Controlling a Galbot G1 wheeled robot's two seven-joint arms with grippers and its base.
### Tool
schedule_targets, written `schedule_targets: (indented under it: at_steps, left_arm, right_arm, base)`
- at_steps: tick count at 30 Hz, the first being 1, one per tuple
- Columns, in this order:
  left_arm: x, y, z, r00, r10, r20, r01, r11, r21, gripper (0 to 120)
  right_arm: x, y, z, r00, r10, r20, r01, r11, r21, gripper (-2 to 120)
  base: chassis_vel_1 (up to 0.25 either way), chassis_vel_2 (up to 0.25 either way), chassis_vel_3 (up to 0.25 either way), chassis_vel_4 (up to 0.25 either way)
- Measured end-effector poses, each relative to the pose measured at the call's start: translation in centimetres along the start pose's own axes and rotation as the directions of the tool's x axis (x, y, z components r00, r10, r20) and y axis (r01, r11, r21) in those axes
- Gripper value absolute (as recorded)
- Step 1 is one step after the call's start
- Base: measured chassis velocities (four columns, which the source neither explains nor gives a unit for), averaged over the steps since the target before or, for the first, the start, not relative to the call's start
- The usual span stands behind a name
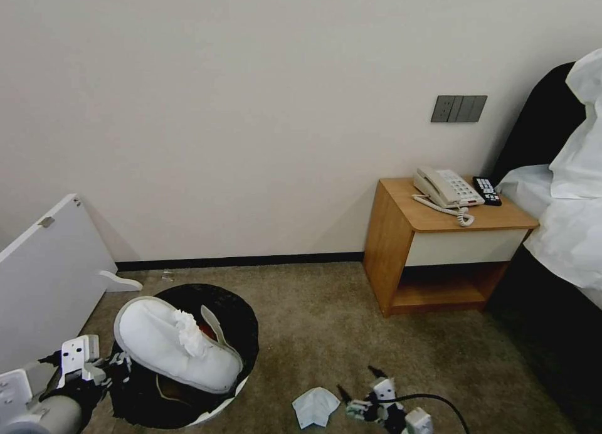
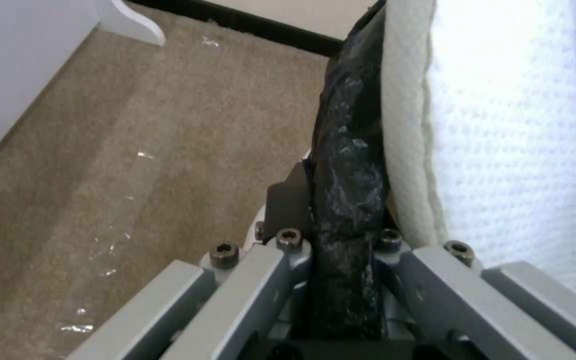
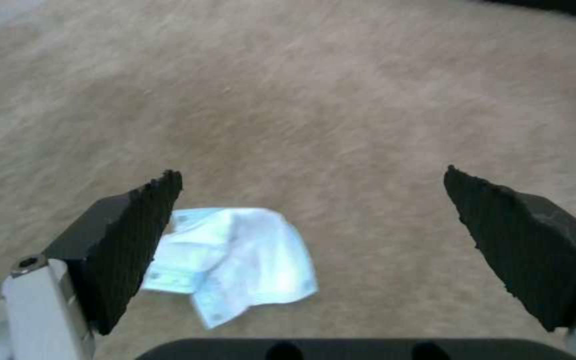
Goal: Pick up the trash bin, then pick up the garbage from the floor and place it into the trash bin.
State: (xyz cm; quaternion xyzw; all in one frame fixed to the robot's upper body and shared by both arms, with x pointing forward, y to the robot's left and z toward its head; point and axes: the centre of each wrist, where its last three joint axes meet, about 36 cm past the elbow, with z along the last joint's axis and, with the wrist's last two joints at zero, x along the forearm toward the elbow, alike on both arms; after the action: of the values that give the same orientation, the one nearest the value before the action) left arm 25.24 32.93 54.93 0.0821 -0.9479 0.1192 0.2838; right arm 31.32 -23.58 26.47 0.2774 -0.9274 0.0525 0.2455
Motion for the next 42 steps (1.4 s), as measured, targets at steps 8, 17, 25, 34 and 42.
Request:
schedule_targets:
  at_steps: [8, 17, 25, 34, 42]
  left_arm:
    - [0.2, -0.2, 0.0, 1.000, -0.010, 0.009, 0.010, 1.000, -0.010, 3]
    - [0.7, -0.4, 0.1, 1.000, -0.012, 0.014, 0.013, 1.000, -0.012, 3]
    - [1.1, -0.6, 0.0, 1.000, -0.007, 0.022, 0.008, 1.000, -0.014, 3]
    - [1.3, -0.8, -0.1, 1.000, -0.002, 0.027, 0.003, 1.000, -0.010, 3]
    - [1.4, -0.7, -0.1, 1.000, -0.003, 0.027, 0.003, 1.000, -0.010, 3]
  right_arm:
    - [-3.8, 0.2, -1.8, 0.992, -0.104, -0.067, 0.105, 0.994, 0.017, 100]
    - [-6.5, 0.6, -1.6, 0.989, -0.101, -0.110, 0.104, 0.994, 0.022, 100]
    - [-8.4, 1.3, -0.8, 0.986, -0.094, -0.137, 0.092, 0.996, -0.018, 100]
    - [-9.5, 2.1, 0.7, 0.980, -0.102, -0.172, 0.095, 0.994, -0.050, 100]
    - [-10.3, 2.4, 1.7, 0.975, -0.102, -0.197, 0.091, 0.994, -0.064, 100]
  base:
    - [0.000, 0.000, 0.000, 0.000]
    - [0.000, 0.000, 0.000, 0.000]
    - [0.000, 0.000, 0.000, 0.000]
    - [0.000, 0.000, 0.000, 0.000]
    - [0.000, 0.000, 0.000, 0.000]
